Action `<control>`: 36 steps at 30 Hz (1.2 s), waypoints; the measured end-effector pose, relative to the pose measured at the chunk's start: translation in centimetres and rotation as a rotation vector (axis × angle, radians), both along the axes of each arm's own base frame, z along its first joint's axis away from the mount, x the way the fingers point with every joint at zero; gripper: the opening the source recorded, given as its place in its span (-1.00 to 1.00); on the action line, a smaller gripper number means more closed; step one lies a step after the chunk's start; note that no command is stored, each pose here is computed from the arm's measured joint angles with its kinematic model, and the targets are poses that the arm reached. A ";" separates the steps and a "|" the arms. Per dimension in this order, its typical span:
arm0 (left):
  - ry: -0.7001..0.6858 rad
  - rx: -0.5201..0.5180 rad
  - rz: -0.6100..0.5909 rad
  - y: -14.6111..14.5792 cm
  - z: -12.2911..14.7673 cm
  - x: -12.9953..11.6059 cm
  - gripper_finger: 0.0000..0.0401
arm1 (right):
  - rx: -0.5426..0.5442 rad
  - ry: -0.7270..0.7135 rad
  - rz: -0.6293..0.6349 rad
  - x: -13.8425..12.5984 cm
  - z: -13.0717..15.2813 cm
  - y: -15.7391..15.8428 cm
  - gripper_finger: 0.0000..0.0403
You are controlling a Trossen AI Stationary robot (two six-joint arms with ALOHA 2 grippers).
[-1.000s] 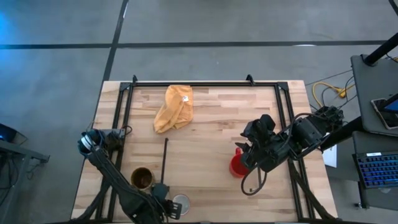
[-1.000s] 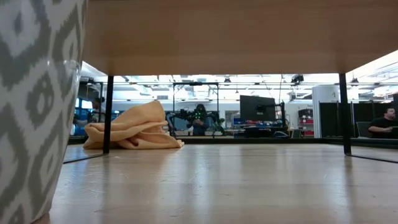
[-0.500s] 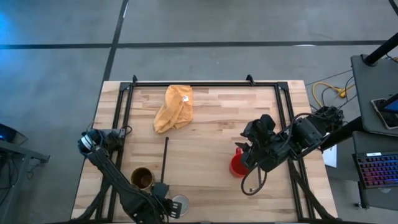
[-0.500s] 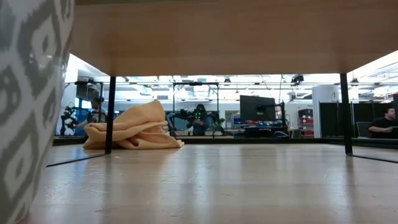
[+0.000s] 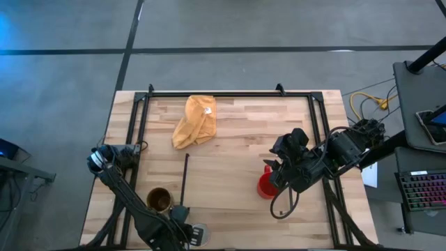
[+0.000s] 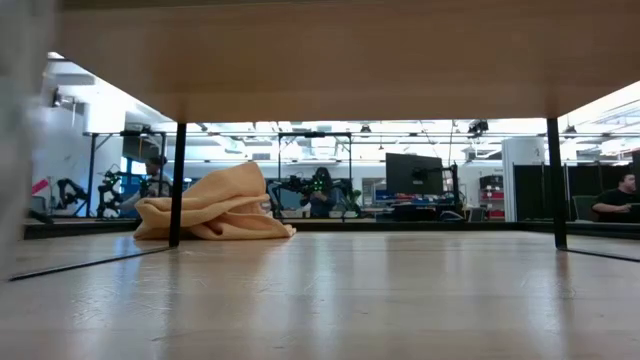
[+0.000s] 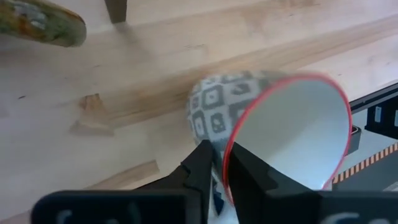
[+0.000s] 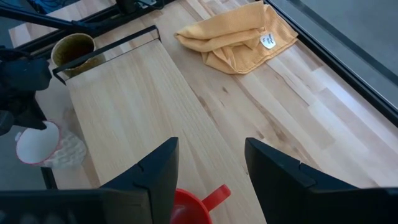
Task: Stack small to large cups/mugs on shelf
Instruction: Put the white mug on the shelf
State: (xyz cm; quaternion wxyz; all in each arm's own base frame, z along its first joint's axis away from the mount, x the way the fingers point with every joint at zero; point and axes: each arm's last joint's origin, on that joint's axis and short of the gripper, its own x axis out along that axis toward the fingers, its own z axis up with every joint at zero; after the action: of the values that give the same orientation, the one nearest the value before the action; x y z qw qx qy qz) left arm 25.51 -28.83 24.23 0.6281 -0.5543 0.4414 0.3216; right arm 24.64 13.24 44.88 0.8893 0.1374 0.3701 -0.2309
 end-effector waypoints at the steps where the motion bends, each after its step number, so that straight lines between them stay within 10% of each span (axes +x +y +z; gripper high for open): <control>1: 0.001 -0.001 0.000 0.0 0.0 0.0 -0.93 | 0.000 0.000 0.000 0.0 0.0 0.0 -0.12; 36: -0.068 -0.037 -0.042 -0.6 3.6 0.5 -1.00 | -0.004 0.001 0.002 0.0 0.0 0.0 -0.12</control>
State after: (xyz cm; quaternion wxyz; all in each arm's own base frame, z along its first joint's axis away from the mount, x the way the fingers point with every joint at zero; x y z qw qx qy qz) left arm 26.04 -29.43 27.81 0.6389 -0.5672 0.4371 0.2812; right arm 24.65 13.23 44.88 0.8897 0.1353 0.3701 -0.2307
